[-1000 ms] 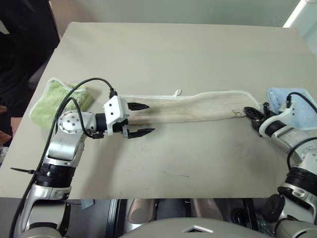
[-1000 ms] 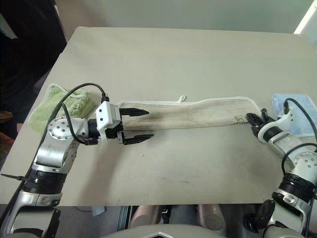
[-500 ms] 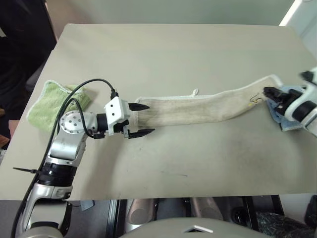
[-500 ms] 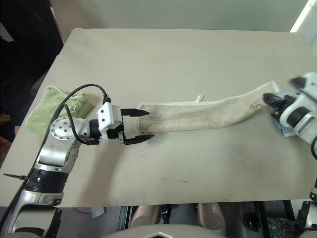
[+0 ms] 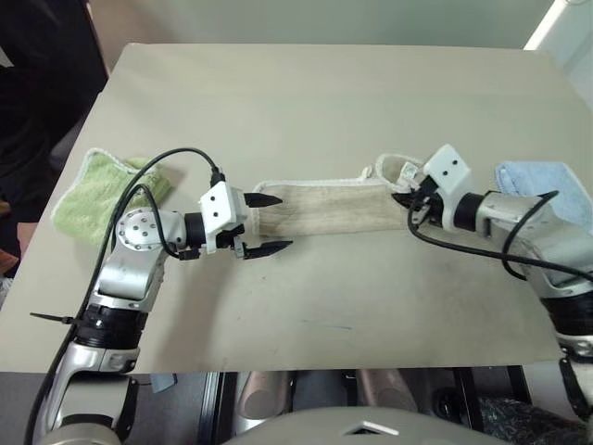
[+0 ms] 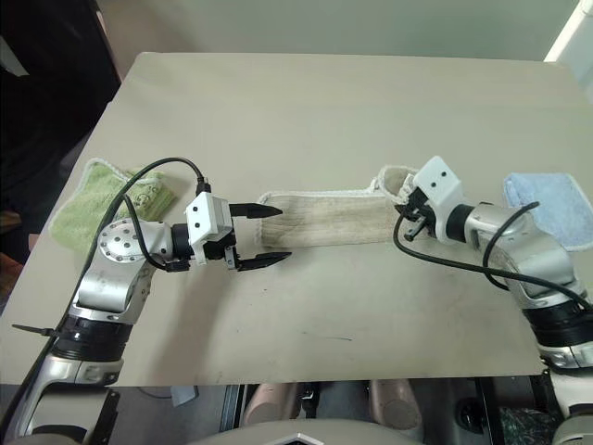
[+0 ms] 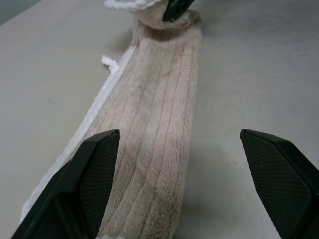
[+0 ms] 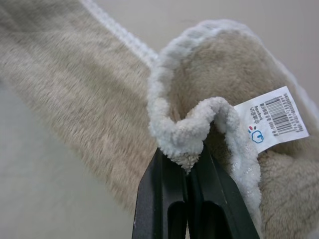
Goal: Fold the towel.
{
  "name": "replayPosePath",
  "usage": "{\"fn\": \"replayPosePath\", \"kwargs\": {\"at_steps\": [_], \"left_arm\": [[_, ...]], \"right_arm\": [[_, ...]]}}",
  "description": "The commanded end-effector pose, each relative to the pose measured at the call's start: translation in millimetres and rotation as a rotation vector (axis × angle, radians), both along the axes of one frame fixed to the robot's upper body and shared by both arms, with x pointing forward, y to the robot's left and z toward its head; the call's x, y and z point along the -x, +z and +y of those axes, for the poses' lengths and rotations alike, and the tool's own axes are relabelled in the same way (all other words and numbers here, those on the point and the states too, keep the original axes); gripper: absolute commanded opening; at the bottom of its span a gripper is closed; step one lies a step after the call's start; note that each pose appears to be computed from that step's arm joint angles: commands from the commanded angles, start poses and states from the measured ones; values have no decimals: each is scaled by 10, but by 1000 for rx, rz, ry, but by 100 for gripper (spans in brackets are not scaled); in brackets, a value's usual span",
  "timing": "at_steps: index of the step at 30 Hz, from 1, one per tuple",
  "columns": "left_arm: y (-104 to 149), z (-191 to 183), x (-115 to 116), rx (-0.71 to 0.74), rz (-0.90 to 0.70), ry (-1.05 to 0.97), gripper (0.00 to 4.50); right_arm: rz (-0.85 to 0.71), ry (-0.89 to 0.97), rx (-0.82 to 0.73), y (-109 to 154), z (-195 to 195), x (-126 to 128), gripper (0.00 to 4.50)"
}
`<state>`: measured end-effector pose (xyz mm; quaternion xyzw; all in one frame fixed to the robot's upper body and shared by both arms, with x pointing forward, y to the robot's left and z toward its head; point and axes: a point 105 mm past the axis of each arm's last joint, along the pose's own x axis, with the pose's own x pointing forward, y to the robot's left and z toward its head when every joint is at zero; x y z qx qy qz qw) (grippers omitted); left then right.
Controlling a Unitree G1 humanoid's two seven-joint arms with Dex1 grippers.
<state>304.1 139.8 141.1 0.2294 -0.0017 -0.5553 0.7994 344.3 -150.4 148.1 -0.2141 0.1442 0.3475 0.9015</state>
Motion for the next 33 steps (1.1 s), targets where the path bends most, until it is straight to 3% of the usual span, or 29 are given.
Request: {"fn": "replayPosePath", "kwargs": {"at_steps": [1,4,7,18,30,33], "left_arm": [[89,-34,35,10,-35,-7,415],[88,-37,41,10,-34,-7,415],[93,-36,38,9,-33,-7,415],[100,-55,29,9,-31,-18,415],[68,-51,35,11,-21,-17,415],[70,-79,18,14,-22,-25,415]], "right_arm": [[-46,26,10,81,51,-31,1],[-33,62,6,52,119,10,1],[-17,82,1,33,143,48,61],[0,77,-13,54,41,156,446],[61,108,-122,293,-275,609,446],[31,-44,-46,238,-537,456,411]]}}
